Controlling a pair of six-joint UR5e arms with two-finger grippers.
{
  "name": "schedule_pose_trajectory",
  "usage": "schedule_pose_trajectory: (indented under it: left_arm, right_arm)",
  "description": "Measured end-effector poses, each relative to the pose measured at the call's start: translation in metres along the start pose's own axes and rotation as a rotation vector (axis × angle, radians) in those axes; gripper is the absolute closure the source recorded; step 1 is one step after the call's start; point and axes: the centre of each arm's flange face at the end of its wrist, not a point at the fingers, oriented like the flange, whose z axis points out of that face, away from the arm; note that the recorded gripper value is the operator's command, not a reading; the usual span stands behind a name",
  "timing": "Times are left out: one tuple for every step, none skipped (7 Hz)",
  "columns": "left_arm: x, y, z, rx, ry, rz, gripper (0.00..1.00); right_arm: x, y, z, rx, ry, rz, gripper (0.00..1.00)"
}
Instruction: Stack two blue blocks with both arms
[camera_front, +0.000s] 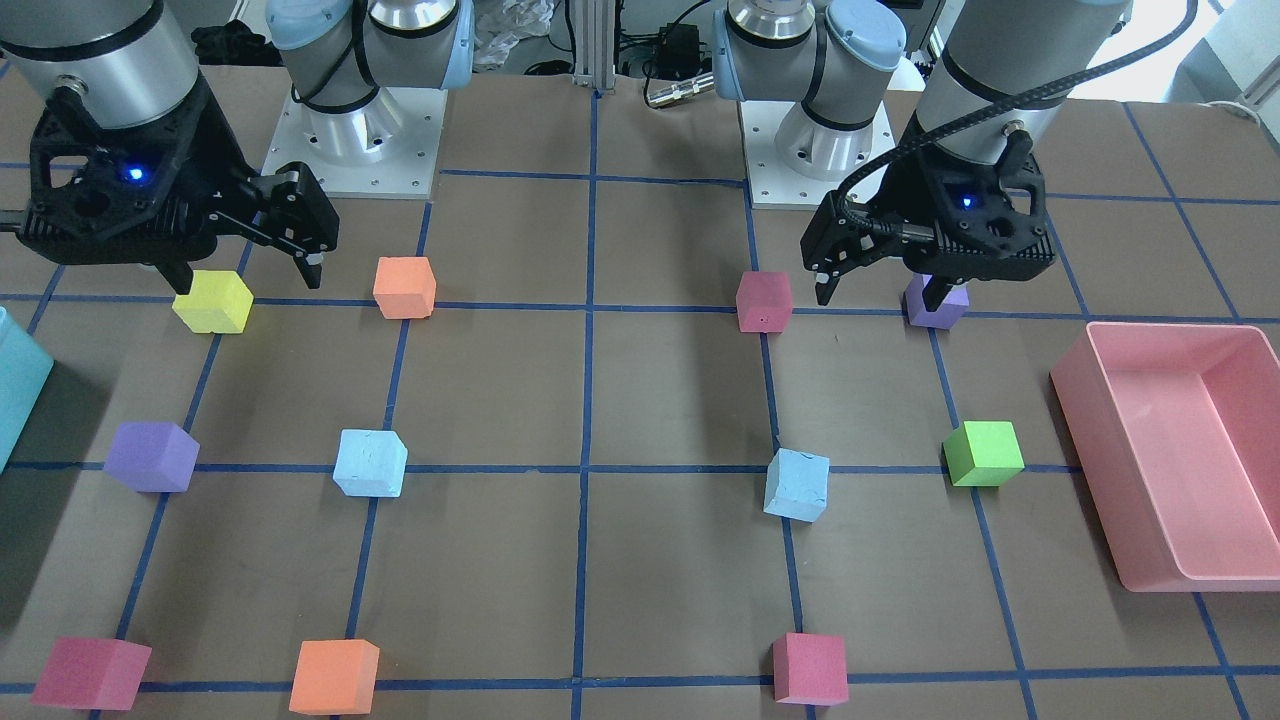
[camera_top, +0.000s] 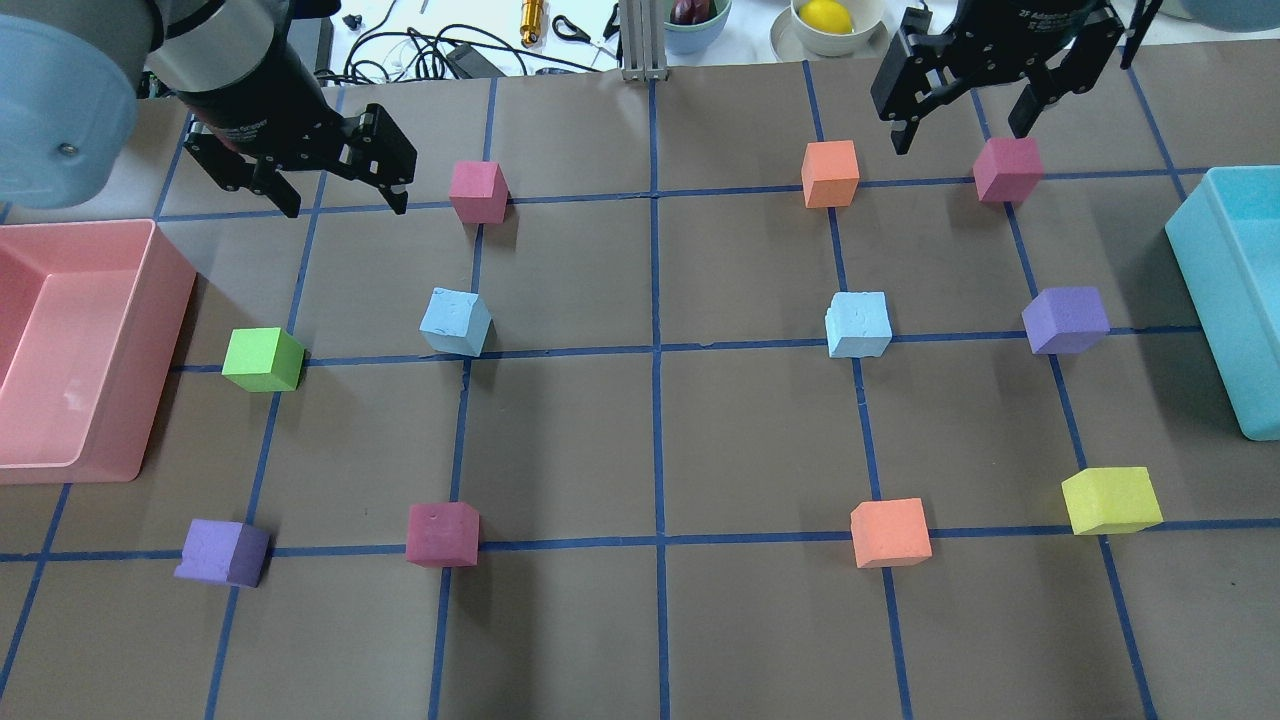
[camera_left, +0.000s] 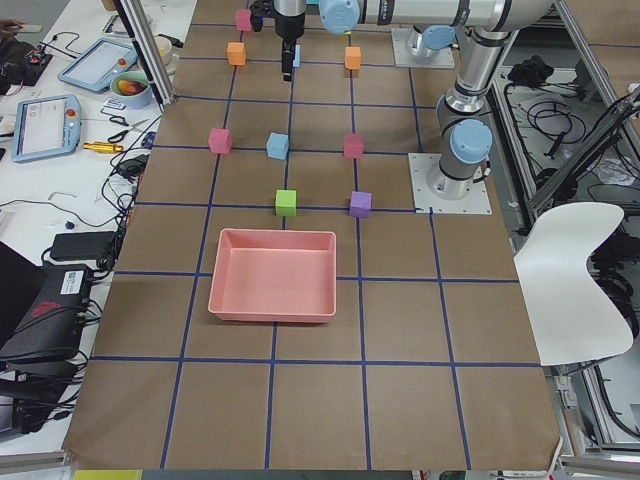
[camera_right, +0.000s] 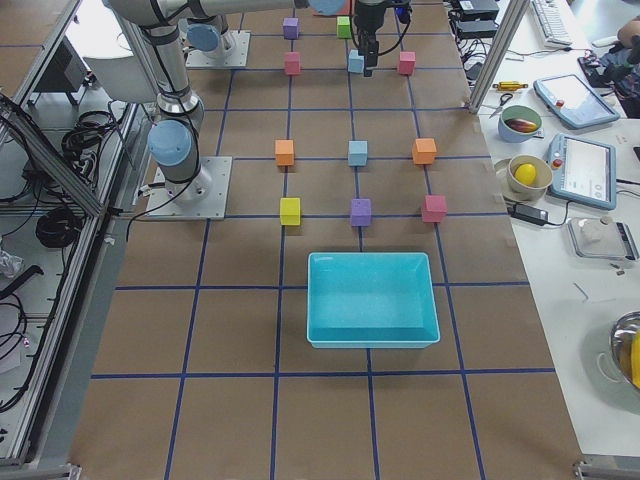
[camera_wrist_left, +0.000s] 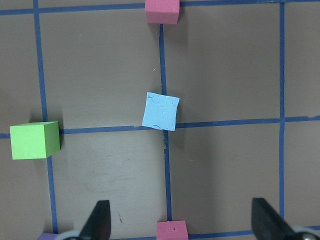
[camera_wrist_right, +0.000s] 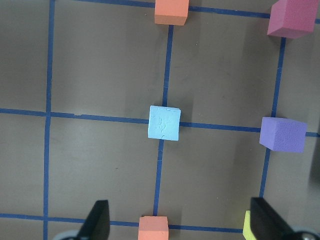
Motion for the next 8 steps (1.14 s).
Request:
schedule_pose_trajectory:
  left_arm:
    - [0.000,0.000,-0.001,0.002,0.000,-0.001,0.00]
    - [0.000,0.000,-0.002,0.003,-0.001,-0.001,0.00]
    - [0.000,0.000,-0.001,0.003,0.000,-0.001,0.00]
    - [0.000,0.000,-0.001,0.002,0.001,0.000,0.00]
    - [0.000,0.001,0.001,-0.001,0.001,-0.001,0.00]
    - [0.000,0.001,0.002,-0.004,0.001,-0.001,0.00]
    - [0.000,0.002,0.003,-0.007,0.000,-0.001,0.00]
    - [0.000,0.003,0.003,-0.006,0.000,-0.001,0.00]
  right_arm:
    - [0.000,-0.001,0.001,-0.001,0.001,0.000,0.00]
    - [0.000,-0.001,0.003,-0.004,0.001,0.000,0.00]
    - [0.000,-0.002,0.004,-0.007,0.003,0.000,0.00]
    - [0.001,-0.002,0.007,-0.013,0.007,-0.001,0.00]
    - [0.001,-0.005,0.015,-0.026,0.007,0.000,0.00]
    - [0.000,-0.010,0.033,-0.054,0.001,0.012,0.00]
    - [-0.001,-0.021,0.061,-0.078,-0.006,0.046,0.00]
    - [-0.004,-0.035,0.095,-0.082,-0.007,0.081,0.00]
